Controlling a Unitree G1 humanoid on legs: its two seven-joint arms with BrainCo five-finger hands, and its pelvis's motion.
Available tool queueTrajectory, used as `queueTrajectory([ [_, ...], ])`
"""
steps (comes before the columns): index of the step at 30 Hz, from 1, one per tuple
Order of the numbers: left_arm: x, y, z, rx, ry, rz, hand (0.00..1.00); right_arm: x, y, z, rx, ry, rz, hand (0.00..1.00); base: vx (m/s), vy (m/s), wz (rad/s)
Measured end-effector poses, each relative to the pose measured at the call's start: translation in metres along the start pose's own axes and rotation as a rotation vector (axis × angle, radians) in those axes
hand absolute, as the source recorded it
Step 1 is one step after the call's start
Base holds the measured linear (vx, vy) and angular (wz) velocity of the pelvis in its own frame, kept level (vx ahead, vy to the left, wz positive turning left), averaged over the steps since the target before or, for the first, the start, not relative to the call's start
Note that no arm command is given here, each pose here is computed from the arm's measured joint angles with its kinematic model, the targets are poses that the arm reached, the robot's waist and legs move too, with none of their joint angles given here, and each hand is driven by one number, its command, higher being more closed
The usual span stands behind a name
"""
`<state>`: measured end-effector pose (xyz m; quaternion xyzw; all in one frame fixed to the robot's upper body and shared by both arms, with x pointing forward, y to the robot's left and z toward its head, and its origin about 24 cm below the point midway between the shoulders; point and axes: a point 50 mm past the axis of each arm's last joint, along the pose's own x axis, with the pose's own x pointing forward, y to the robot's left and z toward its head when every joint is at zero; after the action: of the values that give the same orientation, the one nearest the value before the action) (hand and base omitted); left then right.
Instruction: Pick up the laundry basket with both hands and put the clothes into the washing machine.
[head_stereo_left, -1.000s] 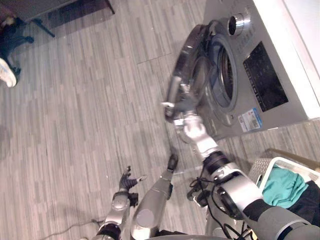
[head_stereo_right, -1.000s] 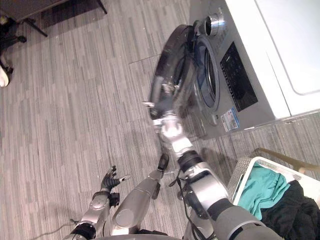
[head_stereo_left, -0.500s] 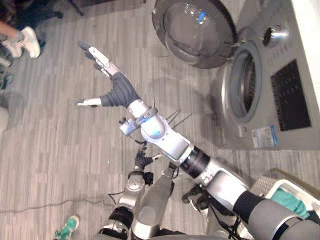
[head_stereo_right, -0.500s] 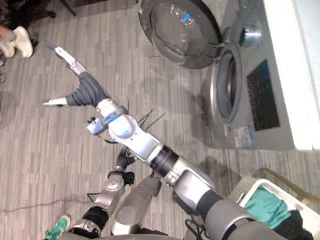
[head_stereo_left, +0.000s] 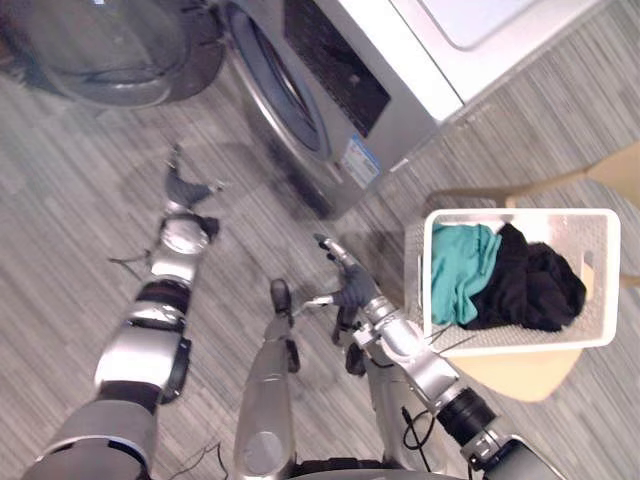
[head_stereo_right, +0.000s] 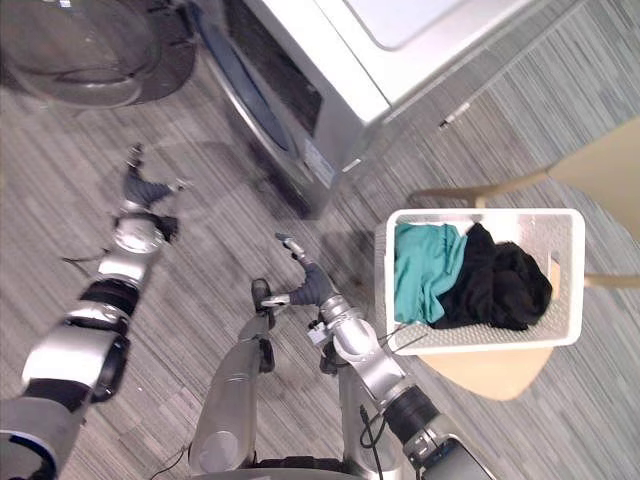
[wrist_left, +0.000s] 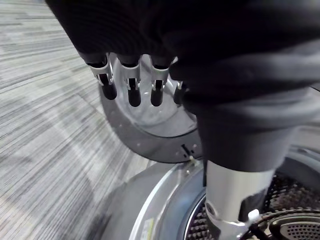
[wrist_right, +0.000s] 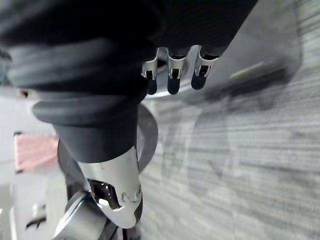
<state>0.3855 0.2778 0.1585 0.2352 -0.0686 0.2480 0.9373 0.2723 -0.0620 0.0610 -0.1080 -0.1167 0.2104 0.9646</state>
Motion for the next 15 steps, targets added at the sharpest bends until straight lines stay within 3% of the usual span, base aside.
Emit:
queueTrajectory([
  [9,0.022,0.070,0.032,-0.127,-0.067,0.226,0.00,-0.046,-0.042,0.043,0.055,-0.202,-0.288,0.00,0.01,0.011,-0.20],
  [15,0.023,0.097,0.040,-0.244,-0.085,0.331,0.00,-0.065,-0.051,0.062,0.123,-0.282,-0.386,0.00,0.03,0.009,-0.05],
])
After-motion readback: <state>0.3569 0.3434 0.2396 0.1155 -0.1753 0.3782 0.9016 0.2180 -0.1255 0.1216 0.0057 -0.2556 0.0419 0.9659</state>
